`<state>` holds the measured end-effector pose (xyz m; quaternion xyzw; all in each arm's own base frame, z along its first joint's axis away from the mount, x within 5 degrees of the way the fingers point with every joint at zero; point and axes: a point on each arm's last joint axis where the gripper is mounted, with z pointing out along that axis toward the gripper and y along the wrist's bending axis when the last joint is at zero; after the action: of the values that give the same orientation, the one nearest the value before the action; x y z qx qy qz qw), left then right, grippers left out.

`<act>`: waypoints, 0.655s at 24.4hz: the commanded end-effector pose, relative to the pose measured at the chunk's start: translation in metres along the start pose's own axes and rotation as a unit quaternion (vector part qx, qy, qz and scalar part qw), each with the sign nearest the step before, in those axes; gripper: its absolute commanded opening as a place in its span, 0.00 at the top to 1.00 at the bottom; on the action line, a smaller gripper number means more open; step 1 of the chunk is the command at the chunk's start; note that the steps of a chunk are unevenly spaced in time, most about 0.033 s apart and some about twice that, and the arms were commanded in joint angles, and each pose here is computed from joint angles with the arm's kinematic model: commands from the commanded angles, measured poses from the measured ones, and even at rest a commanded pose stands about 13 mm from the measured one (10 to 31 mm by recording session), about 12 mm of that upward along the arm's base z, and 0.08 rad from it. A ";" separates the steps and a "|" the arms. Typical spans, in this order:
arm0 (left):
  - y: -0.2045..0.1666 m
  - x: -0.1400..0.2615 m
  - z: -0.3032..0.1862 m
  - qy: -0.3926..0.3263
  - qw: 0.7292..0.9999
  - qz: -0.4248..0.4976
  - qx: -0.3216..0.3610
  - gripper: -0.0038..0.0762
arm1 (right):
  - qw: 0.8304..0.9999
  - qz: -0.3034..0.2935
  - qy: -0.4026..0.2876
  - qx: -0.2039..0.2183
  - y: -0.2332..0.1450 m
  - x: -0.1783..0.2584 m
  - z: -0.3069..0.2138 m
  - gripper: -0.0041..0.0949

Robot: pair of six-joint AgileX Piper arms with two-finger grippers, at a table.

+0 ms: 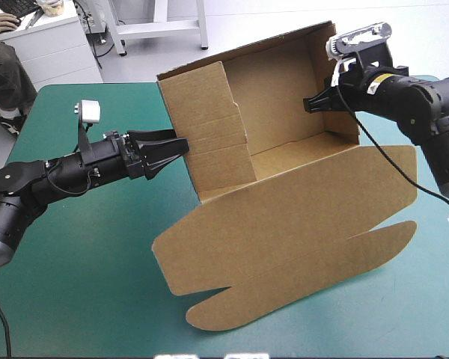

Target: Fold the box

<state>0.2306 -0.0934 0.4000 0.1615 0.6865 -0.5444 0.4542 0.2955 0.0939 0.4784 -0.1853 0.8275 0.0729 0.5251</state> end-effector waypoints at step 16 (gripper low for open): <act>-0.025 -0.032 0.038 0.018 0.969 0.063 -0.237 0.29 | 0.997 0.050 -0.059 0.010 0.005 -0.013 0.020 0.96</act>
<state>0.2452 -0.1219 0.4212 0.1155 0.7953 -0.3589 0.4748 0.3246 0.1080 0.4532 -0.1518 0.8440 0.0763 0.5087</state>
